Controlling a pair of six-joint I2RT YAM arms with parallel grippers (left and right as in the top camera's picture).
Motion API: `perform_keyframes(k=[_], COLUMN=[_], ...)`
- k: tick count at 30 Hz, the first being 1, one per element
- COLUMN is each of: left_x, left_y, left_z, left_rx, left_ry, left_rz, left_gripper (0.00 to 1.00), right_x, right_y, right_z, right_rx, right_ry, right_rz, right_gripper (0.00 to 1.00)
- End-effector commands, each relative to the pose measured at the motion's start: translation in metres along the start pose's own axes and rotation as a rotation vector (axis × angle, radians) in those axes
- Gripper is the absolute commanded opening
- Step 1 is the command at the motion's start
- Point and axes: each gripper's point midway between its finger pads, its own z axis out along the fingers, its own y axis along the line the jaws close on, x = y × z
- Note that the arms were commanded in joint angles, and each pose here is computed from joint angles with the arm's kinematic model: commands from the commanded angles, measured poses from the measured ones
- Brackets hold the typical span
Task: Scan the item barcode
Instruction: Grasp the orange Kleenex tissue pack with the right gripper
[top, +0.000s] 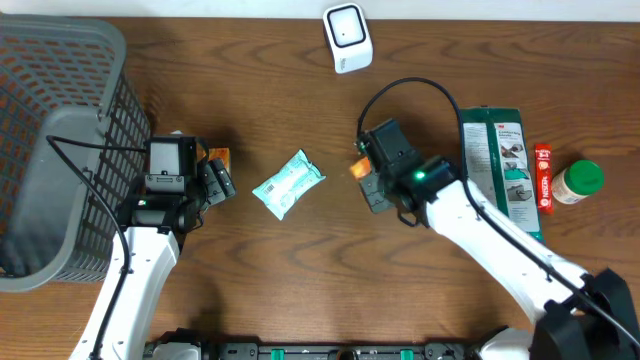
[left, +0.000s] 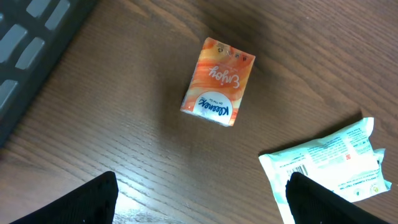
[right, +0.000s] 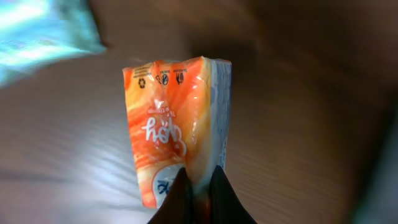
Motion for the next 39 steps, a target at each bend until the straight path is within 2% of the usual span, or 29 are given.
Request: perform_keyframes(k=[1,3,6,14,19,23,31,39], left_x=[-0.01,-0.01,-0.01,-0.01,-0.01,-0.01,-0.01,-0.01], left_y=[-0.002,-0.002,-0.002,-0.002,-0.002,-0.002,-0.002,-0.002], left_z=[-0.005,-0.005,-0.005,-0.005,-0.005,-0.005,-0.005,-0.005], left_rx=[-0.003,-0.003,-0.003,-0.003,-0.003,-0.003,-0.003,-0.003], left_ry=[-0.027,-0.027,-0.027,-0.027,-0.027,-0.027,-0.027,-0.027], left_rz=[0.0,0.0,0.0,0.0,0.0,0.0,0.0,0.0], left_gripper=[0.87,0.87,0.87,0.87,0.87,0.87,0.87,0.88], right_x=[0.003,0.004,0.003,0.019,0.026,0.027,0.022,-0.012], right_y=[-0.052,-0.062,-0.058,-0.034,-0.01,0.001,0.004,0.022], right_z=[-0.008,-0.01,0.001,0.053,0.068,0.074,0.073,0.061], right_rx=[0.418,0.57,0.655,0.676,0.535,0.464,0.452,0.359], right_ry=[-0.009,-0.006,0.003,0.066,0.087,0.092,0.078,0.034], right_rz=[-0.06,-0.103,-0.169,-0.238,-0.216,-0.201,-0.19,-0.147], right_gripper=[0.01,0.01,0.01,0.01,0.01,0.1,0.44,0.45])
